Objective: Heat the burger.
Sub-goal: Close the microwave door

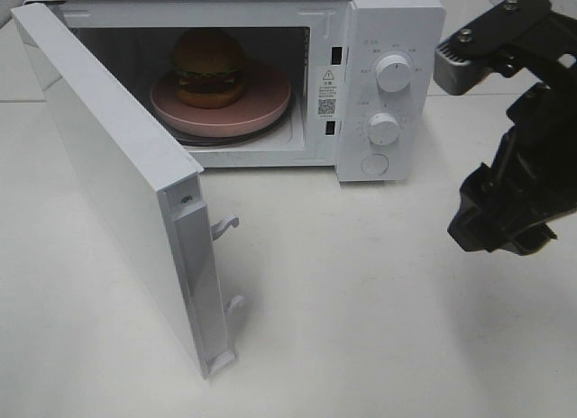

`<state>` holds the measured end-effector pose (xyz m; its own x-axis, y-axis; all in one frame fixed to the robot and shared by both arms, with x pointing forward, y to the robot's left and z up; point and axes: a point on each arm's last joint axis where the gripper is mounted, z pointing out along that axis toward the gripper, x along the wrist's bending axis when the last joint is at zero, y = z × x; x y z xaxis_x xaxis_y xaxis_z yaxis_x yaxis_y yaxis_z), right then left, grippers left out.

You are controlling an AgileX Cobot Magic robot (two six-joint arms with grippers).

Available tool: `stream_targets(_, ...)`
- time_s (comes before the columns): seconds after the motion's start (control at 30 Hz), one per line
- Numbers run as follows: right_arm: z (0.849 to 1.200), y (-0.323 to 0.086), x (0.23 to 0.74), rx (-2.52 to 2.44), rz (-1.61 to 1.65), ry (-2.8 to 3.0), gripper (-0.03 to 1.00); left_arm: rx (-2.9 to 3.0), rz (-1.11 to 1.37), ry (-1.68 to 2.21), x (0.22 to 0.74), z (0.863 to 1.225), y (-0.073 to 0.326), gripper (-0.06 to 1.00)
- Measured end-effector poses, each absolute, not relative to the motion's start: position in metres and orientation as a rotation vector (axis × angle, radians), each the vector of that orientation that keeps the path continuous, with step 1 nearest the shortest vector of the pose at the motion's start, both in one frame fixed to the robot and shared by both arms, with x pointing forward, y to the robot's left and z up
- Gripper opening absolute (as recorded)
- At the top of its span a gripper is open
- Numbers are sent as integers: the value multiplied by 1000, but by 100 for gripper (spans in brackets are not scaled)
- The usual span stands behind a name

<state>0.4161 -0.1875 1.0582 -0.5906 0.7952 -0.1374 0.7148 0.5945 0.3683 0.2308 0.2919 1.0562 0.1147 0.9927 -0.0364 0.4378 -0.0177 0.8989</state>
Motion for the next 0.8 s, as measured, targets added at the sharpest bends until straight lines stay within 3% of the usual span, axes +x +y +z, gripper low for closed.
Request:
stream_targets(0.43, 1094, -221, 367, 1270, 454, 2503, 74, 1580, 861, 1440, 231, 1056, 292, 97)
stream_targets(0.8, 1098, -249, 327, 1250, 576, 2432, 74, 1580, 861, 1440, 231, 1056, 292, 97)
